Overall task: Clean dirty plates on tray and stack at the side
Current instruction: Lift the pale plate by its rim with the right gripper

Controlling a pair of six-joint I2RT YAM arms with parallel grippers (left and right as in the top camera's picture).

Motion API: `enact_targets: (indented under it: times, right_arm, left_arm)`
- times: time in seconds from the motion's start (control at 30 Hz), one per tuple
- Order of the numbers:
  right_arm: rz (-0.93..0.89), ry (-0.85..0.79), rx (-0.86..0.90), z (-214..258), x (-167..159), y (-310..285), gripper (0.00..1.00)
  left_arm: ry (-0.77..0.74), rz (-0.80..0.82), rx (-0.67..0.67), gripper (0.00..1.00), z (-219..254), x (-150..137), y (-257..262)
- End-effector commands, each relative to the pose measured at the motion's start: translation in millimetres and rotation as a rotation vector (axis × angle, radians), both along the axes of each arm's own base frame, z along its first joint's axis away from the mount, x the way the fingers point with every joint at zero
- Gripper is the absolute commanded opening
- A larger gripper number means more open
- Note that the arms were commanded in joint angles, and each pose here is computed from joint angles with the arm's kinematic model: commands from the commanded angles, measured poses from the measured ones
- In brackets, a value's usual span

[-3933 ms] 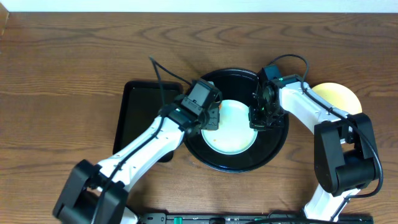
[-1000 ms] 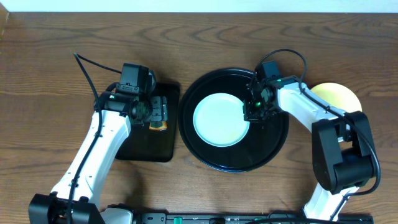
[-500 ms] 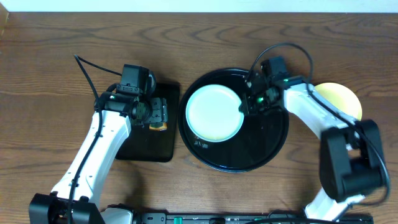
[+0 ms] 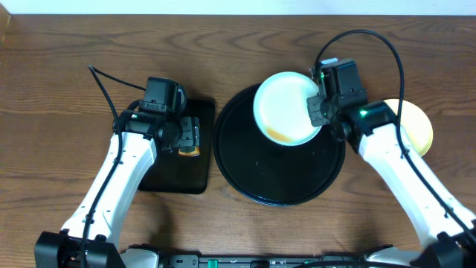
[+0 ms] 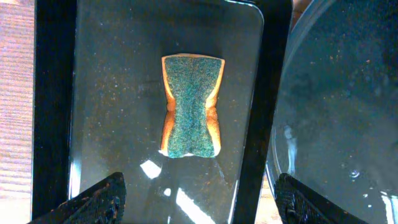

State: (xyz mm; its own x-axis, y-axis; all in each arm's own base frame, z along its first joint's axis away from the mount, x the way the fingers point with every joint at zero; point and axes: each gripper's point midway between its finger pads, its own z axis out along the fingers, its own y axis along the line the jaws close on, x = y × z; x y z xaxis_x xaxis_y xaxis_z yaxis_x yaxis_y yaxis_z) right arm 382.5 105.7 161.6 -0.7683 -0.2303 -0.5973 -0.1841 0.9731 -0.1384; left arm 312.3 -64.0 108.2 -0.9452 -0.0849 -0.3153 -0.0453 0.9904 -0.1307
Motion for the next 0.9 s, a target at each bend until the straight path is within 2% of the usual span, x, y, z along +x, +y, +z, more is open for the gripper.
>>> enact_targets:
  times: [0.0,0.2,0.23,0.33,0.5,0.87]
  right_arm:
    - [-0.085,-0.128,-0.208,31.2,-0.6,-21.6,0.01]
    - [-0.094,-0.236,-0.395,55.2,-10.0,-9.7,0.01]
    - [-0.118,-0.305,-0.485,71.3,-12.6,-7.1,0.01]
    - [-0.12,-0.371,-0.547,87.1,-13.6,1.0,0.01]
    - [-0.104,-0.426,-0.562,98.6,-13.8,14.2,0.01]
    - [-0.11,-0.43,-0.557,99.5,-12.6,13.4,0.01]
  left_arm:
    - [0.022,-0.003,-0.006,0.77,-6.7,-3.8,-1.6]
    - [0.019,-0.003,-0.007,0.77,-6.5,-3.2,-1.7]
    - [0.018,-0.003,-0.007,0.77,-6.4,-3.0,-1.7]
    - [0.016,-0.003,-0.007,0.77,-6.2,-2.4,-1.8]
    - [0.016,-0.003,-0.007,0.77,-6.2,-2.4,-1.8]
    - [0.016,-0.003,-0.007,0.78,-6.2,-2.4,-1.8]
